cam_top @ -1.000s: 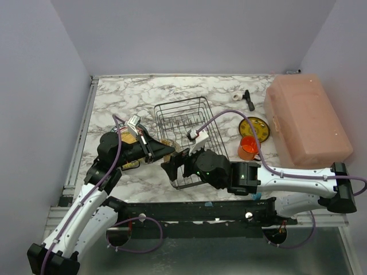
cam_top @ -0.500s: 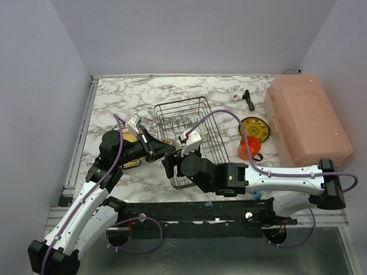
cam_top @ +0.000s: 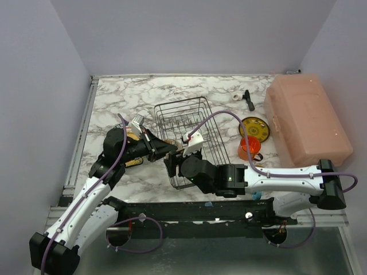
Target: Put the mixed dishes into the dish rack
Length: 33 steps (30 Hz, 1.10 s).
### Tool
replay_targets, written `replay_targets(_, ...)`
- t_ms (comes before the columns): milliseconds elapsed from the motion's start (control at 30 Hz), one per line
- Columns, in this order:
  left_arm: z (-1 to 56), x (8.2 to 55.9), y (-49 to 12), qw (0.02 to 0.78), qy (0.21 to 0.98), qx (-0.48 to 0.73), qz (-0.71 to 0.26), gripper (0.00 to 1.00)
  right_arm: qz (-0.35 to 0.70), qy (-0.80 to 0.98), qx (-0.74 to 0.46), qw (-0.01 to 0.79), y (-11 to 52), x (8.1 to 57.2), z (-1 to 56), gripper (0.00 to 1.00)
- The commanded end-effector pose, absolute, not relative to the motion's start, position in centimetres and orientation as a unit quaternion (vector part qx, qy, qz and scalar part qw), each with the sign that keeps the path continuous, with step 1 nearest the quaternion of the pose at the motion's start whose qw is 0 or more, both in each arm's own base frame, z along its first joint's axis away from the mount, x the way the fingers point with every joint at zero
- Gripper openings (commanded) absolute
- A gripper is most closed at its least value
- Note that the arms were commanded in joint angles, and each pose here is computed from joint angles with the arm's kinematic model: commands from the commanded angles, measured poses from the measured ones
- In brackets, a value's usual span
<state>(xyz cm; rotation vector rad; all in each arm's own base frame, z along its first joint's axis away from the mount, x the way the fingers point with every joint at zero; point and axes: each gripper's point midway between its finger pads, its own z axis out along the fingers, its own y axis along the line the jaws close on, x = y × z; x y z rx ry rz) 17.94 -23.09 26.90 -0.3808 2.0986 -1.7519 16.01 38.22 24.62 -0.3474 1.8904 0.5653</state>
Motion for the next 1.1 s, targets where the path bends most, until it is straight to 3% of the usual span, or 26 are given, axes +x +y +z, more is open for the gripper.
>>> replay_targets(0,28.5,18.6,-23.7,0.192,0.737,-0.143,-0.632,0.00,0.251,0.784,-0.114,0.556,37.9,16.1,25.7,0.01)
replay_targets(100,28.3,18.8,-24.2,0.184,0.742,-0.144,-0.628,0.00,0.255,0.782,-0.099,0.559,37.1,16.2,25.9,0.00)
replay_targets(200,27.6,19.1,-24.6,0.175,0.748,-0.147,-0.623,0.08,0.262,0.778,-0.085,0.564,36.4,16.3,26.0,0.00)
replay_targets(300,26.9,19.4,-24.6,0.178,0.751,-0.157,-0.616,0.28,0.268,0.773,-0.068,0.571,35.4,16.5,26.3,0.00)
replay_targets(567,25.3,20.0,-24.5,0.185,0.761,-0.170,-0.598,0.64,0.236,0.774,-0.053,0.585,33.5,17.1,25.7,0.00)
replay_targets(700,24.5,20.0,-23.9,0.197,0.778,-0.169,-0.572,0.73,0.207,0.779,-0.050,0.590,32.1,17.4,25.3,0.00)
replay_targets(933,24.9,19.3,-21.4,0.280,0.796,-0.129,-0.522,0.97,0.136,0.796,-0.052,0.587,27.8,17.6,23.8,0.00)
replay_targets(1067,25.8,19.0,-19.9,0.322,0.797,-0.106,-0.500,0.99,0.117,0.808,-0.059,0.575,26.2,17.4,22.8,0.00)
